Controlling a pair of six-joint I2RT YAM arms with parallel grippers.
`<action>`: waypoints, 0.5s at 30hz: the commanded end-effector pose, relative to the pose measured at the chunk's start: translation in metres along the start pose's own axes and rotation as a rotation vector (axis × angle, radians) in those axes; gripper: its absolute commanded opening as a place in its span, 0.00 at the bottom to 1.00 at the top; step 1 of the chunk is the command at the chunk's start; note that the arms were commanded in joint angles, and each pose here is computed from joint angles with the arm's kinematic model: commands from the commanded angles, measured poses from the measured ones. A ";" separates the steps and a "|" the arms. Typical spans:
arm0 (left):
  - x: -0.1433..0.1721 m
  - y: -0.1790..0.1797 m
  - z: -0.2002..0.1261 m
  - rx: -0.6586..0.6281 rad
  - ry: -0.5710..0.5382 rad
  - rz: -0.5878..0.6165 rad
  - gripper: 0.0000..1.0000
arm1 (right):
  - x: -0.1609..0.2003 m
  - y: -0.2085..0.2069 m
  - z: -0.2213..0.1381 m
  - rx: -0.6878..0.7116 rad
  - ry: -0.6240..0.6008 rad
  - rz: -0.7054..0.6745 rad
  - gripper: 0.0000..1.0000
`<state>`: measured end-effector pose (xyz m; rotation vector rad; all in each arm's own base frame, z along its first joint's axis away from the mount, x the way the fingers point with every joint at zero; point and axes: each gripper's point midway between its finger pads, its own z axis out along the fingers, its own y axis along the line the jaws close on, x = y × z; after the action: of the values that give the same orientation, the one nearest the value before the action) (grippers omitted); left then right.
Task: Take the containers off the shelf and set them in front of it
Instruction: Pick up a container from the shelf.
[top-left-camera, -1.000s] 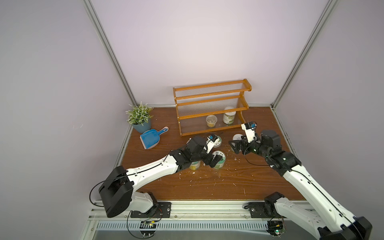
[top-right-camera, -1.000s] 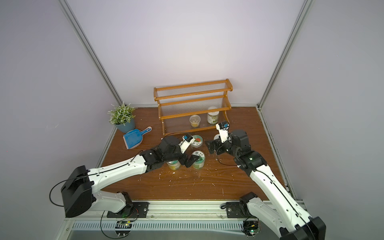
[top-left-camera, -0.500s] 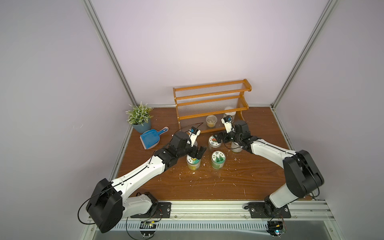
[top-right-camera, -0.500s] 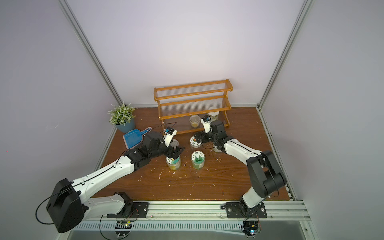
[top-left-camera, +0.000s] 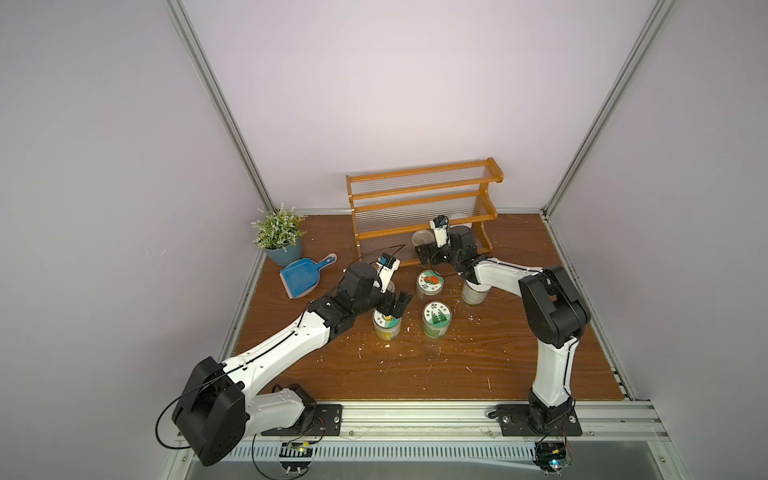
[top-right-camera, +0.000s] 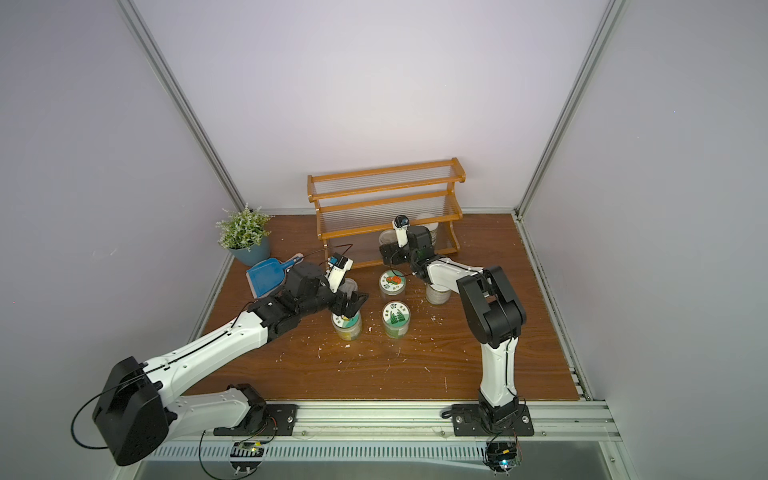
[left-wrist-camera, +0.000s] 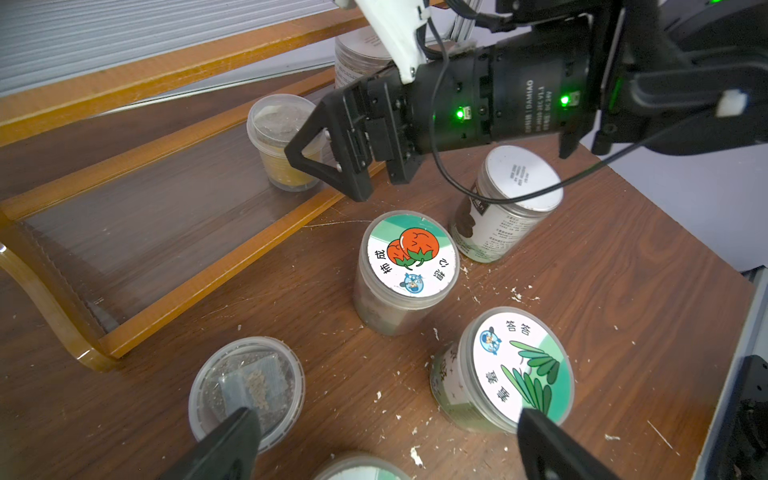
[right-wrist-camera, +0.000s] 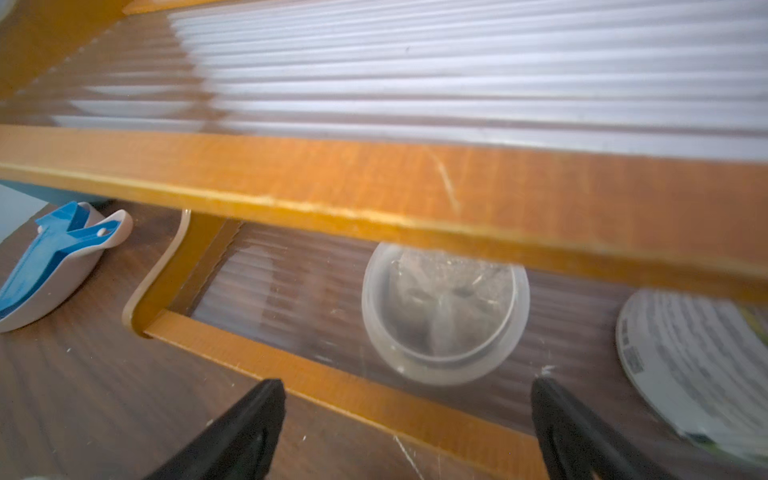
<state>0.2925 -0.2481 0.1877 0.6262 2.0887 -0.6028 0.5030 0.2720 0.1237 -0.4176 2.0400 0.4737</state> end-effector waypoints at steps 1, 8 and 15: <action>0.003 0.005 -0.002 -0.012 0.008 -0.005 1.00 | -0.029 -0.001 0.006 0.021 -0.062 -0.041 0.99; 0.008 0.005 0.001 -0.011 0.022 -0.006 1.00 | -0.032 -0.005 0.024 0.031 -0.057 -0.061 0.99; 0.013 0.007 0.004 -0.014 0.040 -0.003 1.00 | -0.025 -0.012 0.040 0.061 -0.031 -0.068 0.99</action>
<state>0.2928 -0.2479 0.1851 0.6269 2.0963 -0.5986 0.5415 0.2839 0.1112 -0.4446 2.0254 0.4050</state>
